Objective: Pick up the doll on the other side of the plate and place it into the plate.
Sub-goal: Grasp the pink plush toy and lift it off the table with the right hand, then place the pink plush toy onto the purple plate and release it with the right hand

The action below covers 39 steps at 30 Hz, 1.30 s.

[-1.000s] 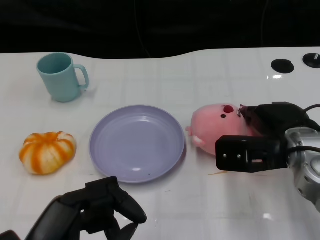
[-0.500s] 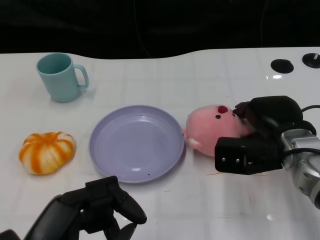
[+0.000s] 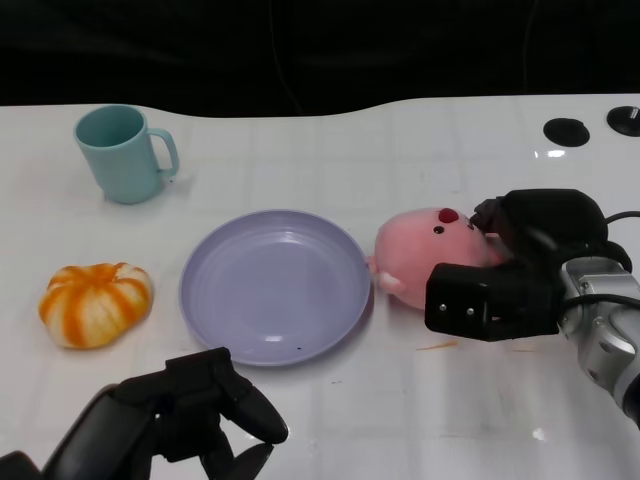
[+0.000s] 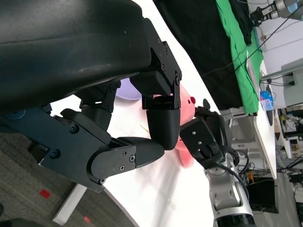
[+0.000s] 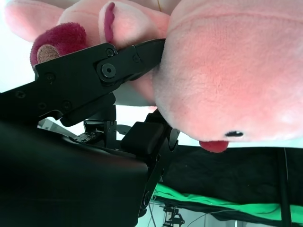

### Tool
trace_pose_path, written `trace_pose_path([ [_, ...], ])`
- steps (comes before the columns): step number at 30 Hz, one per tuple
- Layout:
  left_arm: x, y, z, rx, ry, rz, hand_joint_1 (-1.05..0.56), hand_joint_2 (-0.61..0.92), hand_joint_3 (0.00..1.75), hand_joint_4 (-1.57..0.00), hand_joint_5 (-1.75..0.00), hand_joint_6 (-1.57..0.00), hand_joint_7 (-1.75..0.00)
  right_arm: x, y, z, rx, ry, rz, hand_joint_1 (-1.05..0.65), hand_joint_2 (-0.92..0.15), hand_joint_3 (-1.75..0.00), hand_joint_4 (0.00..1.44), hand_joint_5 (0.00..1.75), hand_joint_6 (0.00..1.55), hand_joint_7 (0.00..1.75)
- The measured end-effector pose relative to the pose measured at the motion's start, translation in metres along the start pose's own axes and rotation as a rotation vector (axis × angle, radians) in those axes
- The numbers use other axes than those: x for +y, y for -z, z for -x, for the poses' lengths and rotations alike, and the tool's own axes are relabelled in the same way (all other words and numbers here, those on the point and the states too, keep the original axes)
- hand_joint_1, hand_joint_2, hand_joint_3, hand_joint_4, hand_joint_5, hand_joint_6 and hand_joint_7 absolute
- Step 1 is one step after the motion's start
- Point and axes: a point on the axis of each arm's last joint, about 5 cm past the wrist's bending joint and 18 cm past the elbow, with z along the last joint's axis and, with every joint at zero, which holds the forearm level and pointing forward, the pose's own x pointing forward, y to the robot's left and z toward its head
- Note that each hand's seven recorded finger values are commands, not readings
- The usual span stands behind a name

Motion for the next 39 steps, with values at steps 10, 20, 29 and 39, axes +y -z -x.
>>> trace_pose_path([
  [10,0.001,0.001,0.000,-0.009,-0.003,-0.009,-0.42,0.74,0.73,-0.72,-1.63,-0.74,-1.15,0.000,0.010,0.010,-0.014,0.085,-0.170,-0.25,-0.49,-1.06,0.95,1.75,0.71,1.74],
  [20,0.000,0.004,0.000,-0.024,0.006,-0.022,-0.41,0.71,0.80,-0.69,-1.68,-0.79,-1.28,-0.028,-0.009,0.012,-0.109,0.203,-0.359,-0.19,-0.39,-1.29,0.97,1.75,0.76,1.75],
  [29,-0.005,0.007,0.001,-0.003,0.024,0.002,-0.36,0.67,0.89,-0.64,-1.68,-0.78,-1.41,-0.034,-0.040,0.014,-0.230,0.193,-0.418,-0.21,-0.31,-1.41,0.97,1.75,0.76,1.75],
  [39,-0.014,0.010,-0.001,-0.011,0.045,-0.013,-0.36,0.67,0.93,-0.65,-1.68,-0.75,-1.45,-0.046,-0.087,0.007,-0.401,0.119,-0.438,-0.22,-0.27,-1.39,1.00,1.75,0.79,1.74],
])
